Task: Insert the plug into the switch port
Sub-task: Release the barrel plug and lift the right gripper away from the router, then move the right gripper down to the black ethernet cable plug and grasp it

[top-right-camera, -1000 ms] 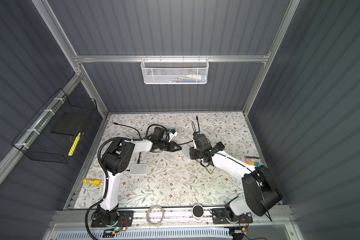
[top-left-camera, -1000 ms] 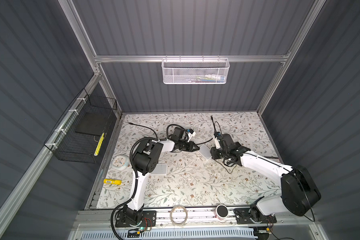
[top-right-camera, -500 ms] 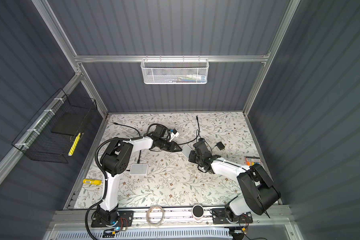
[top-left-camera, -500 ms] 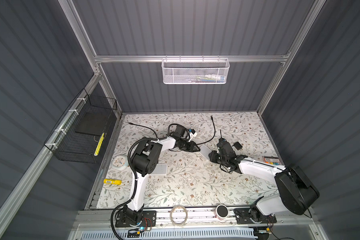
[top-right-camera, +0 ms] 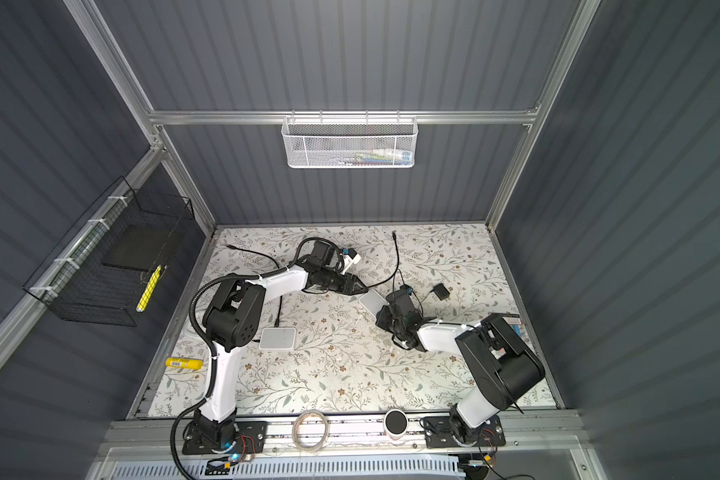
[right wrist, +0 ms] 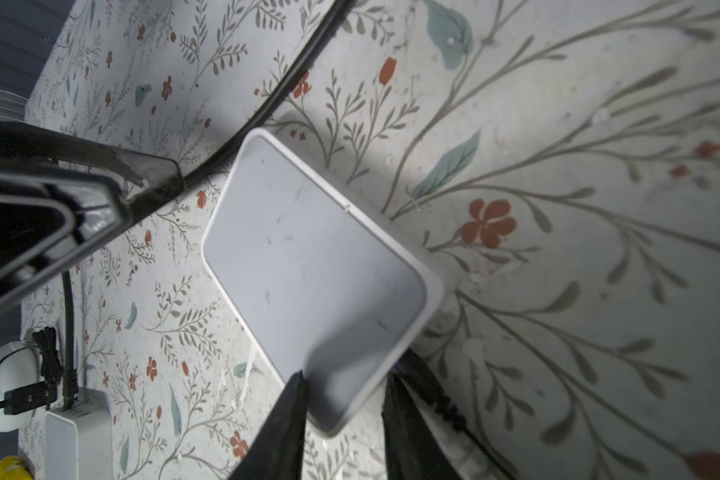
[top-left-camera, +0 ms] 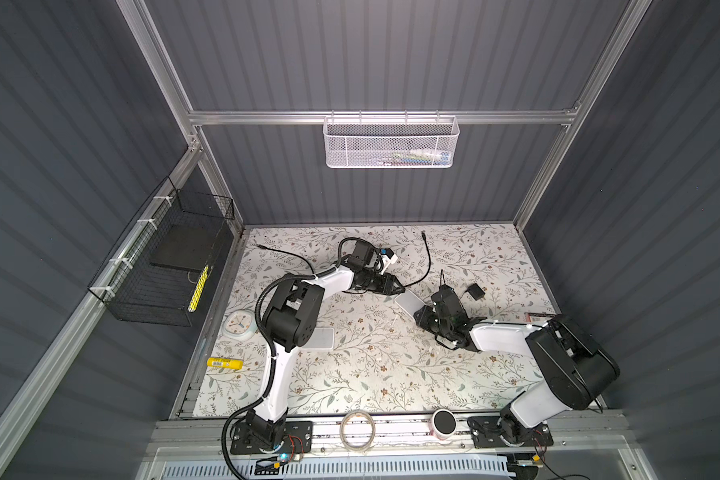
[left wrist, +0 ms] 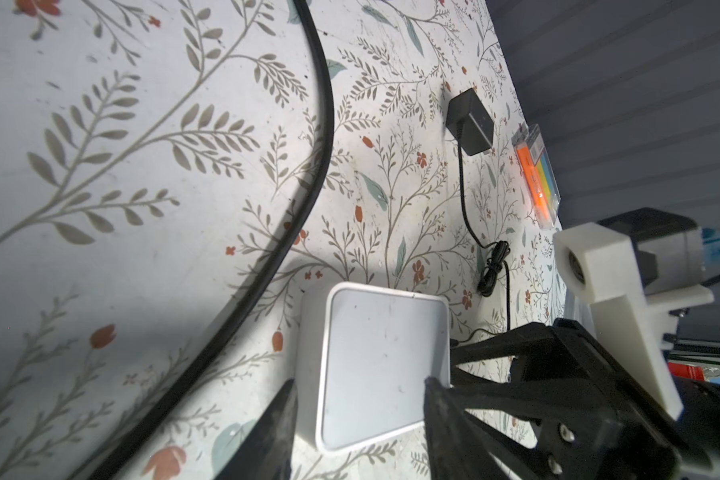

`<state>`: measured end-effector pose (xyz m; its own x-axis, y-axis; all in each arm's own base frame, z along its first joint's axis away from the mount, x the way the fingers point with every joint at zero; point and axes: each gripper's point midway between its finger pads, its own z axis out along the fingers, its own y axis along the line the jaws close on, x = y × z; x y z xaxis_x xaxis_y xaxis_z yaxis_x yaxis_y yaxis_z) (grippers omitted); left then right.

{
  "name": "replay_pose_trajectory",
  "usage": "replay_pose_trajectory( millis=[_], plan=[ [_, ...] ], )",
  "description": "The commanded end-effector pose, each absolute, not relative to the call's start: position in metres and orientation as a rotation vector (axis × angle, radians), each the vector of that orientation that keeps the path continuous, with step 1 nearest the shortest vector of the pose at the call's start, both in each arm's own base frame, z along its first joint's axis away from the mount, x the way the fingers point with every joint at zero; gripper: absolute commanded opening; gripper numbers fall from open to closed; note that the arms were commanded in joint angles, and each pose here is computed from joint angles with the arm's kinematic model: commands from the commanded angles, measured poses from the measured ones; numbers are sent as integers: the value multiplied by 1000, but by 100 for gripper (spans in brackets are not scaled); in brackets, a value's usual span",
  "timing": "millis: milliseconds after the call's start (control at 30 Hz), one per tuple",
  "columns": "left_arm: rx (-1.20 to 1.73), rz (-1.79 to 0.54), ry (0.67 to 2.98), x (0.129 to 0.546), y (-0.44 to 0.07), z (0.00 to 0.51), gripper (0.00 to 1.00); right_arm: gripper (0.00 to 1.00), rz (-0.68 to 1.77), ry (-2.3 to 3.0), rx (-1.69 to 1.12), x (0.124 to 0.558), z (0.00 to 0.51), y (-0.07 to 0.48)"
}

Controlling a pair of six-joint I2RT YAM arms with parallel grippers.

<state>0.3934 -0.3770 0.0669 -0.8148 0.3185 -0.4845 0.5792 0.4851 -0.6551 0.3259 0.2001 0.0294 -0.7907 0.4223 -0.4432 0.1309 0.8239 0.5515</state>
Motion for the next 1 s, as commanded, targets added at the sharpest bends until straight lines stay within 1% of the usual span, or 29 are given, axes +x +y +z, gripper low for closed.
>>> replay_pose_trajectory(
  millis=[0,100,300,400,533,733,867,900,967],
  plan=[
    [808,-1246,2491,383,-386,44,50,34,681,2446,455,325,16,195],
    [816,-1267,2515,376,-392,33,50,33,671,2451,470,328,12,192],
    [789,-1292,2529,365,-394,27,48,34,654,2439,465,335,14,178],
    [772,-1292,2529,364,-392,30,47,34,651,2451,394,346,21,179],
    [760,-1297,2547,357,-392,27,47,33,680,2501,270,361,21,193],
    [745,-1300,2547,348,-387,31,46,33,672,2531,184,377,23,196],
    [748,-1297,2527,348,-386,39,45,33,641,2561,115,378,28,192],
    [739,-1295,2558,339,-381,31,45,33,629,2569,91,376,31,191],
    [737,-1290,2552,339,-380,34,45,33,600,2591,34,370,35,188]
  ],
)
